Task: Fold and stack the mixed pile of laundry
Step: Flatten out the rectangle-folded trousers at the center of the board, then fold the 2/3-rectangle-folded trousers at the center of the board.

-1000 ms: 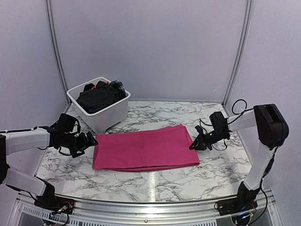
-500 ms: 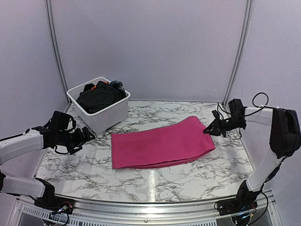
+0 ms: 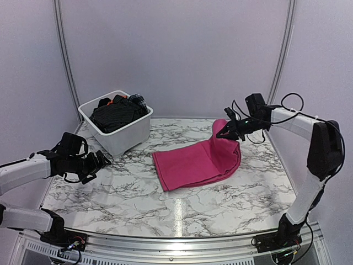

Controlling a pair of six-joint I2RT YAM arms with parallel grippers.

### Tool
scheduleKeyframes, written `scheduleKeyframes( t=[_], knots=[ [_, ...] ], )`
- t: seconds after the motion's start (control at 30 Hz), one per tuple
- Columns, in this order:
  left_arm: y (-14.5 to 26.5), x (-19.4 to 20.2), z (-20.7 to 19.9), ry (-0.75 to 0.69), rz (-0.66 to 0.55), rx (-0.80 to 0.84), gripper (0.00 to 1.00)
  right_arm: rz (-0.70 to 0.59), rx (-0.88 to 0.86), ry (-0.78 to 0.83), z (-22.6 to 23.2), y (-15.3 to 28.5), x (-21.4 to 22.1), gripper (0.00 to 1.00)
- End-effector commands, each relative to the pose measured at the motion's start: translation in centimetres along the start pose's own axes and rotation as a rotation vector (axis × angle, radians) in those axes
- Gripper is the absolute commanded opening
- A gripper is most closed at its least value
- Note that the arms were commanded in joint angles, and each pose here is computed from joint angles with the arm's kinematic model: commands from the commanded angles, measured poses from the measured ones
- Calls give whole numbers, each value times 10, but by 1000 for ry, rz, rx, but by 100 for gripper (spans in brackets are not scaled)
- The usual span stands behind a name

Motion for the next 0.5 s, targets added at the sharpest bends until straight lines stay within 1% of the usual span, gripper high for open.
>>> scheduleKeyframes(
  t=[0.0, 0.13, 0.27, 0.37, 0.47],
  knots=[
    [-7, 5, -3, 11, 10, -11, 99, 95, -9, 26, 17, -51, 4, 0],
    [-15, 9, -8, 6, 24, -4, 99, 209, 36, 60, 27, -112, 26, 0],
    [-19, 8, -10, -2, 31, -7, 99, 286, 132, 79, 17, -160, 54, 0],
    [-20, 8, -11, -8, 34, -11, 99, 337, 224, 99, 3, -181, 73, 0],
    [-20, 8, -11, -10, 33, -12, 99, 339, 230, 118, 7, -184, 78, 0]
  ],
)
Point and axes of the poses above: each gripper's point midway between its finger pads, its own y axis back along the fingers, its own z axis along the line the jaws close on, x = y × z, the point moved 8 cm from there along y, back along the fingers, and after that the axes turned 11 degrees about -y, right-handed, at the moved point
